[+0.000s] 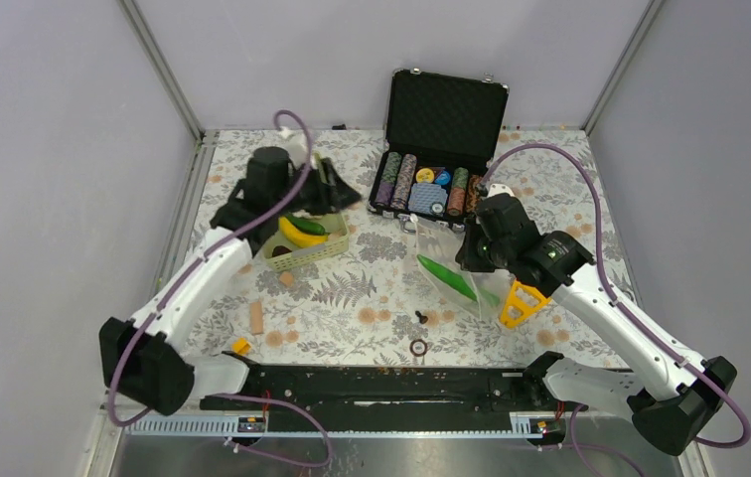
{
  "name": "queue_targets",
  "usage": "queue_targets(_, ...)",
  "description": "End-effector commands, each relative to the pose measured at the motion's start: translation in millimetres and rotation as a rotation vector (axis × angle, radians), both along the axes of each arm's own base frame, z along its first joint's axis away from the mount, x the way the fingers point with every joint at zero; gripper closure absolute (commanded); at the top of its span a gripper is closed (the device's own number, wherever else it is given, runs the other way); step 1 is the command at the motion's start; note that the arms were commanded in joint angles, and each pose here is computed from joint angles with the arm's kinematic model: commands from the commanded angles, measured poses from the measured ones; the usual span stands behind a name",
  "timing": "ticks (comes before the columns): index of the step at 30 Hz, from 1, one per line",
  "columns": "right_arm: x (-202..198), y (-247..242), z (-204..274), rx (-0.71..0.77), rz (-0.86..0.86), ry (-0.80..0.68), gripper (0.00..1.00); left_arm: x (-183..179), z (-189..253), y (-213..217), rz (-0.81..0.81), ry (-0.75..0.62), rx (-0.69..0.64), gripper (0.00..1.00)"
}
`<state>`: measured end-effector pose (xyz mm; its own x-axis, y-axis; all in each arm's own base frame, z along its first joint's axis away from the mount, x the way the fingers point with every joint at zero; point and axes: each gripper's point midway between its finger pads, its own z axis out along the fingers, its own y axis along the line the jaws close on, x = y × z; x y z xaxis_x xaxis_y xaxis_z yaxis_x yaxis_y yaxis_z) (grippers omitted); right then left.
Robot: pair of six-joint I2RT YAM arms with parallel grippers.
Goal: Place the food in the zip-top bag and seal the zipper
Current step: Place the fake vegetable in the zipper food storage bag.
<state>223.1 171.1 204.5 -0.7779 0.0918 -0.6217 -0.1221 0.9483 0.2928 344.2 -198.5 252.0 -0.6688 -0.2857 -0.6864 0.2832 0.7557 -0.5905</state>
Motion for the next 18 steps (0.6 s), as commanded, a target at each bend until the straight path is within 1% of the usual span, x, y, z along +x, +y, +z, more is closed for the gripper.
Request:
queue_targets(1, 2.6, 15.8, 28.9, 0.132, -0.012, -0.025, 1.00, -78.5, 84.6, -81.5, -0.415, -0.299, -0.162, 0.91)
queue_targets(4, 1.3, 21.2, 38.2, 0.183, -0.021, -0.024, 1.00, -119.7, 101.3, -108.7, -0.545, -0.363, -0.230, 0.91)
queue_targets(6, -1.8, 28.4, 46.3, 0.233, -0.003, -0.021, 1.00, -138.9, 111.1, -119.9, -0.593, -0.402, -0.268, 0.91)
queue_targets(11, -13.3, 46.6, 60.3, 0.365, 0.051, 0.001, 1.00, -166.6, 111.0, -138.4, -0.623, -0.425, -0.317, 0.90)
queue_targets(14, -18.7, 55.8, 67.6, 0.438, 0.079, 0.006, 1.00, -166.9, 101.8, -142.9, -0.591, -0.420, -0.300, 0.89)
queue_targets(18, -18.5, 55.0, 65.1, 0.445, 0.061, 0.012, 1.00, -158.7, 81.6, -152.3, -0.535, -0.371, -0.212, 0.87)
